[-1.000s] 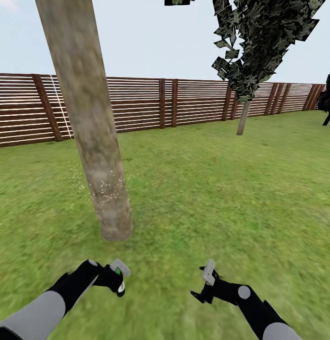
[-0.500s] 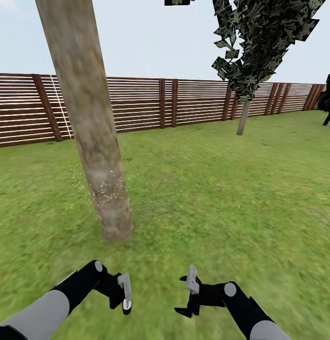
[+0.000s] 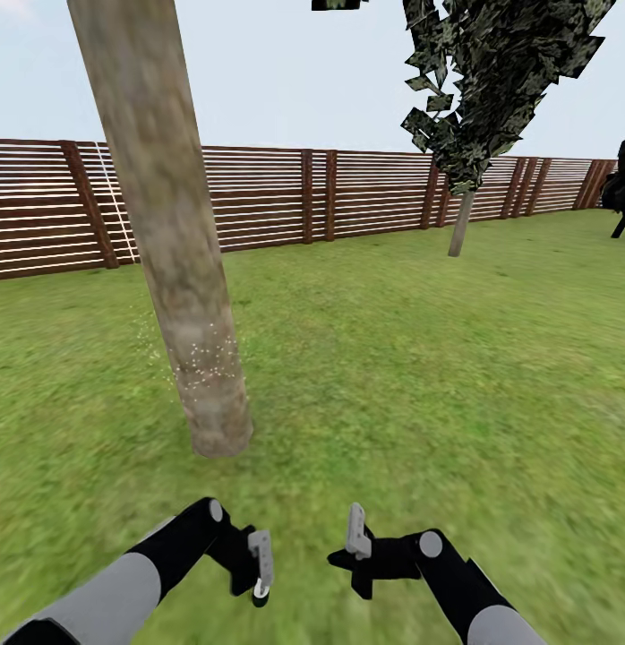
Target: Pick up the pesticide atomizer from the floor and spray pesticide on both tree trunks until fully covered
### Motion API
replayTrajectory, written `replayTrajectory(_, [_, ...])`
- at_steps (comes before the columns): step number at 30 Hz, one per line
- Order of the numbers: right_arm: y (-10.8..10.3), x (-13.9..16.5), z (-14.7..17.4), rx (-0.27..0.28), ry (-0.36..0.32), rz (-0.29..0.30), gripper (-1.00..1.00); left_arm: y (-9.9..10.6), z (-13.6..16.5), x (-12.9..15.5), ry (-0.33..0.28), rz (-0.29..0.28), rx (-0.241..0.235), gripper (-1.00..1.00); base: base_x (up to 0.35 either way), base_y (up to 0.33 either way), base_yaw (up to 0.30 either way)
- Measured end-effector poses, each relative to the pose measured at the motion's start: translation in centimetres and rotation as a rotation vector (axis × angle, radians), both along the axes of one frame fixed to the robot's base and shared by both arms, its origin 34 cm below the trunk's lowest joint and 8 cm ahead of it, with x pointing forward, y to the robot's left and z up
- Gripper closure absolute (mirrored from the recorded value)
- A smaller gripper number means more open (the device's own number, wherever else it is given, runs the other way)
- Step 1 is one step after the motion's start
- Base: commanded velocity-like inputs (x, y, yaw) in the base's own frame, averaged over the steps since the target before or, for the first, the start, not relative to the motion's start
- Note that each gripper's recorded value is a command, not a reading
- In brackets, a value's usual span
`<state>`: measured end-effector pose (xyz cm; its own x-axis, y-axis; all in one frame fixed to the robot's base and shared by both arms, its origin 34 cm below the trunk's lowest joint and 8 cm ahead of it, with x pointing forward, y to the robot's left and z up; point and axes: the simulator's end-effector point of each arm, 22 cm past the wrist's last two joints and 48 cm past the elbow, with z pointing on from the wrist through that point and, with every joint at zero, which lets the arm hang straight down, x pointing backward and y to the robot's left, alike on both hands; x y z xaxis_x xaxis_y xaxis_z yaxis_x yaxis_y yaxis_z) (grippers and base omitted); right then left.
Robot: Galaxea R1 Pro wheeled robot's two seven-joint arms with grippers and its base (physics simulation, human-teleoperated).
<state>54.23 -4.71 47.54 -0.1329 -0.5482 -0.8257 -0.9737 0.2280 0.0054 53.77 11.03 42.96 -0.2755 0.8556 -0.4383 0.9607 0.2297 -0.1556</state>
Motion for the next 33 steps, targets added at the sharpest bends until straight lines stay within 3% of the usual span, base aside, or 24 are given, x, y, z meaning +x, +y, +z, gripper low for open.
replayTrajectory(7, [1.0, 0.6, 1.0, 0.016, -0.024, 0.006, 1.00, -0.3, -0.4, -0.4, -0.009, -0.033, 0.028, 1.00, 0.000, 0.000, 0.000])
replayTrajectory(23, [2.5, 0.4, 1.5, 0.037, -0.024, 0.014, 1.00, -5.0, 0.7, -0.4, -0.031, -0.067, -0.025, 1.00, 0.000, 0.000, 0.000])
replayTrajectory(33, [2.5, 0.3, 1.4, 0.034, -0.023, 0.016, 1.00, -6.1, 0.9, -0.6, -0.037, -0.089, -0.033, 1.00, 0.000, 0.000, 0.000])
